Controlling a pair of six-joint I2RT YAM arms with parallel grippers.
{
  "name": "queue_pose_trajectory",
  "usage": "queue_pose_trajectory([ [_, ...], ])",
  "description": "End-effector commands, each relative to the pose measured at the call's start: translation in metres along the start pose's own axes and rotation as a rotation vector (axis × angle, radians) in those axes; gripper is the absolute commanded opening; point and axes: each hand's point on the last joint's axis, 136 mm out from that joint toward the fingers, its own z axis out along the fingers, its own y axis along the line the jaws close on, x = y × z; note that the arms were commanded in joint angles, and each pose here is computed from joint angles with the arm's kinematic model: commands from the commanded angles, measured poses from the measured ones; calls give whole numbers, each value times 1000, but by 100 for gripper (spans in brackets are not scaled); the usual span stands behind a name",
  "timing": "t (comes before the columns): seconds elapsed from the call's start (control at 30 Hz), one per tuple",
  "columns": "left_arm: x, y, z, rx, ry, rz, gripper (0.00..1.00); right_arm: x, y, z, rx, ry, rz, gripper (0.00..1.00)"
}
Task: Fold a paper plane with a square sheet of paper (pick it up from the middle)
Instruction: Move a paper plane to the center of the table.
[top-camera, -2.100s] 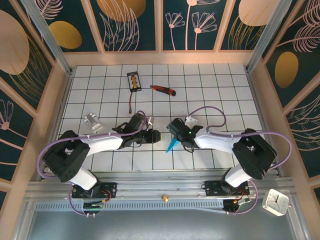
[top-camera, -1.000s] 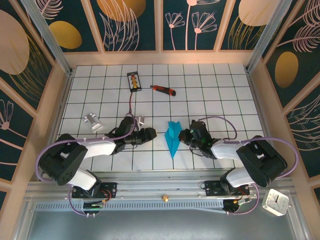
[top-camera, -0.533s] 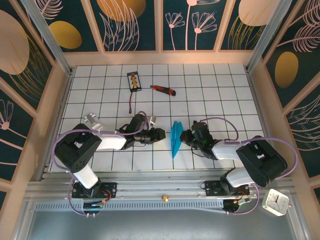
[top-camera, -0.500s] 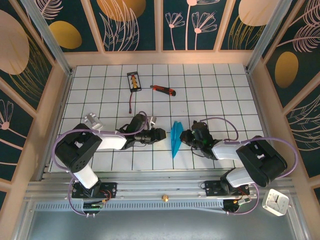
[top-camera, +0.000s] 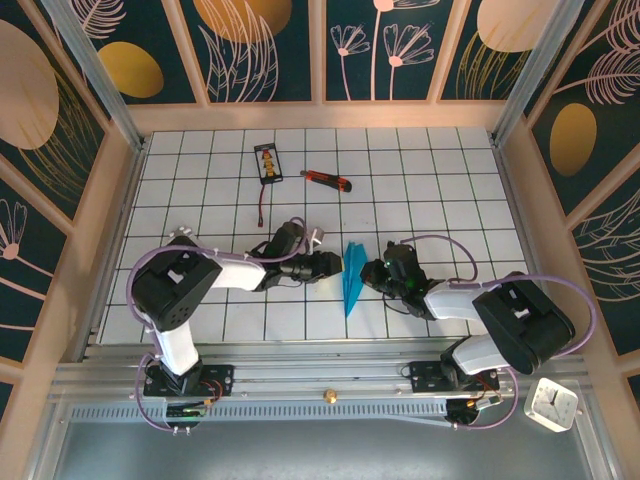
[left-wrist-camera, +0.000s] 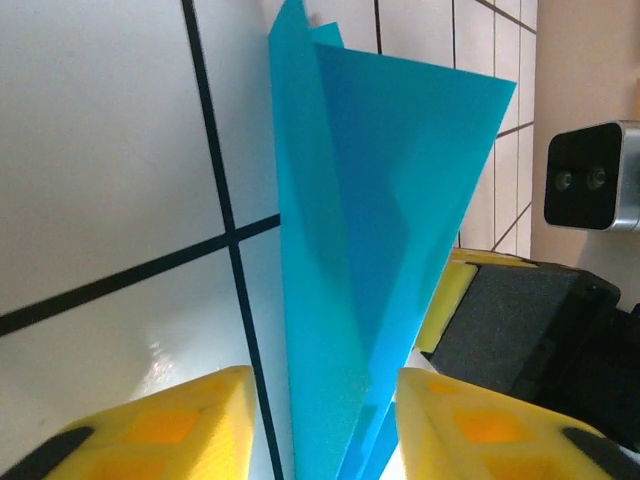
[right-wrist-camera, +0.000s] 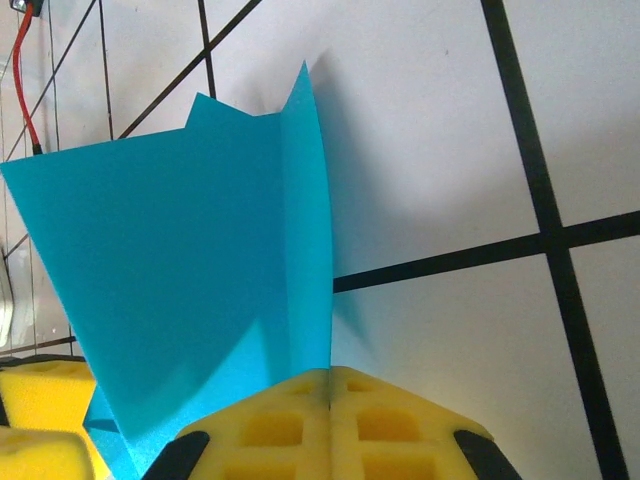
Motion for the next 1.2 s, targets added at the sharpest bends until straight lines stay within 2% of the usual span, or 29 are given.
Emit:
queue_pose_trajectory([
  [0.0, 0, 1, 9, -7, 20, 26, 36, -1, 1, -2, -20, -6, -4, 0],
  [0.17, -3, 1, 17, -8, 28, 27, 25, -1, -1, -2, -15, -8, -2, 0],
  [0.33, -7, 4, 16, -27, 14, 32, 5, -3, -3, -2, 0, -14, -1, 0],
  [0.43, -11, 9, 6, -63, -28, 35, 0, -5, -10, -4, 23, -24, 11, 0],
  [0.8, -10, 27, -19, -123, -123, -43, 0, -6, -12, 1, 21, -25, 27, 0],
  [0.97, -5, 41, -20, -162, -124, -67, 0, -7, -10, 5, 21, -20, 22, 0],
  [1.17, -2, 42, -22, -141, -135, -86, 2, -8, -3, 11, -6, -8, 16, 0],
])
